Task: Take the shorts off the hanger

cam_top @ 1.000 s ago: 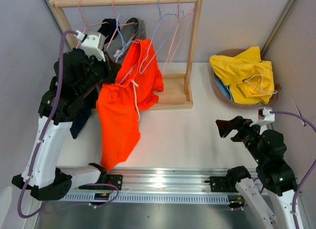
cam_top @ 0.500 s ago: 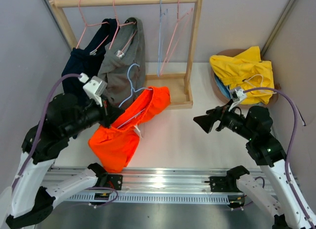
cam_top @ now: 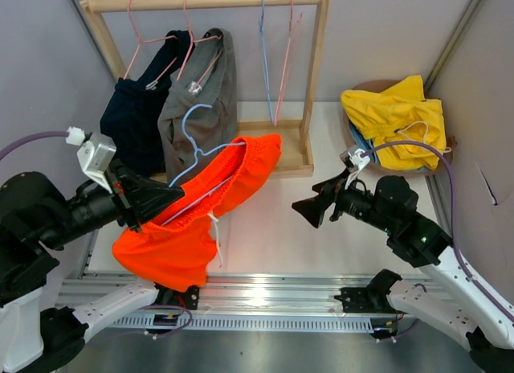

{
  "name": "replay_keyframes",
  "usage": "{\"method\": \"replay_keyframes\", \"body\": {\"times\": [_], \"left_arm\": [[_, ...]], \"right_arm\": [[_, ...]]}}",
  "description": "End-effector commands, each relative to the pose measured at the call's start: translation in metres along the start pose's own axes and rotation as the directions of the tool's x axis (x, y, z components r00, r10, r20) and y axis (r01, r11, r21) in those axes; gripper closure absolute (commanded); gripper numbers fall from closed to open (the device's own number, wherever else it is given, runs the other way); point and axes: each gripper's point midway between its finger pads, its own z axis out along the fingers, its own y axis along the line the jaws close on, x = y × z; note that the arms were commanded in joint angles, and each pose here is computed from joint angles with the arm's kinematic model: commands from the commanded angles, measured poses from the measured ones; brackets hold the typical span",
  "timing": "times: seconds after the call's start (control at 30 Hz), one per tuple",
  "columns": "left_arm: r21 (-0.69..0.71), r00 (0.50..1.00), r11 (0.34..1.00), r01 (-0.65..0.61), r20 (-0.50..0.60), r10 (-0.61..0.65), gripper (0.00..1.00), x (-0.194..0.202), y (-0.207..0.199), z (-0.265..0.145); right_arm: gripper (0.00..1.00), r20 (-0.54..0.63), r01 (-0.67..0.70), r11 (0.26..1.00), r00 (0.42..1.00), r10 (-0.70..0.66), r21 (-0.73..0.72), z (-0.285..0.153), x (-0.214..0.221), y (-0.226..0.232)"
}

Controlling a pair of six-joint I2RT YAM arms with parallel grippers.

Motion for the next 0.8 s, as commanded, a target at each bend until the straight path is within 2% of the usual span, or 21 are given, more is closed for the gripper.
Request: {"method": "replay_keyframes", "body": {"times": [0.0,0.13,0.33,0.47,0.7,0.73,0.77], "left_arm": [[0.124,0.995,0.992,0.008,0.096,-0.02,1.0,-0.032,-0.03,-0.009],[0.13,0.996,0.991,0.021,0.08,-0.032,1.0,-0.022,-0.029,-0.007],[0.173,0.994,0.985,0.024,0.102,-0.043,1.0,-0.025,-0.04,-0.019],[0.158,0.995,0.987,0.027,0.095,-0.043,1.0,-0.024,-0.036,-0.015],[0.156,0.991,0.988,0.007,0.132,-0.028,1.0,-0.036,-0.04,-0.022],[0.152,0.991,0.988,0.006,0.131,-0.026,1.0,-0.035,-0.038,-0.021],[0.144,0.991,0.99,0.006,0.131,-0.025,1.0,-0.035,-0.037,-0.02]], "right_arm": [[0.0,0.11,0.042,0.999,0.993,-0.044,0.021,0.006,-0.029,0.004],[0.01,0.197,0.108,0.994,0.974,-0.113,0.033,0.012,-0.069,0.014],[0.01,0.248,0.192,0.972,0.943,-0.221,0.136,0.03,-0.097,-0.002],[0.01,0.25,0.19,0.975,0.944,-0.213,0.116,0.044,-0.097,0.0],[0.02,0.23,0.141,0.987,0.961,-0.154,0.07,0.054,-0.068,-0.003],[0.33,0.219,0.138,0.988,0.964,-0.149,0.061,0.055,-0.061,-0.004],[0.53,0.215,0.137,0.989,0.966,-0.144,0.047,0.055,-0.058,-0.002]]}}
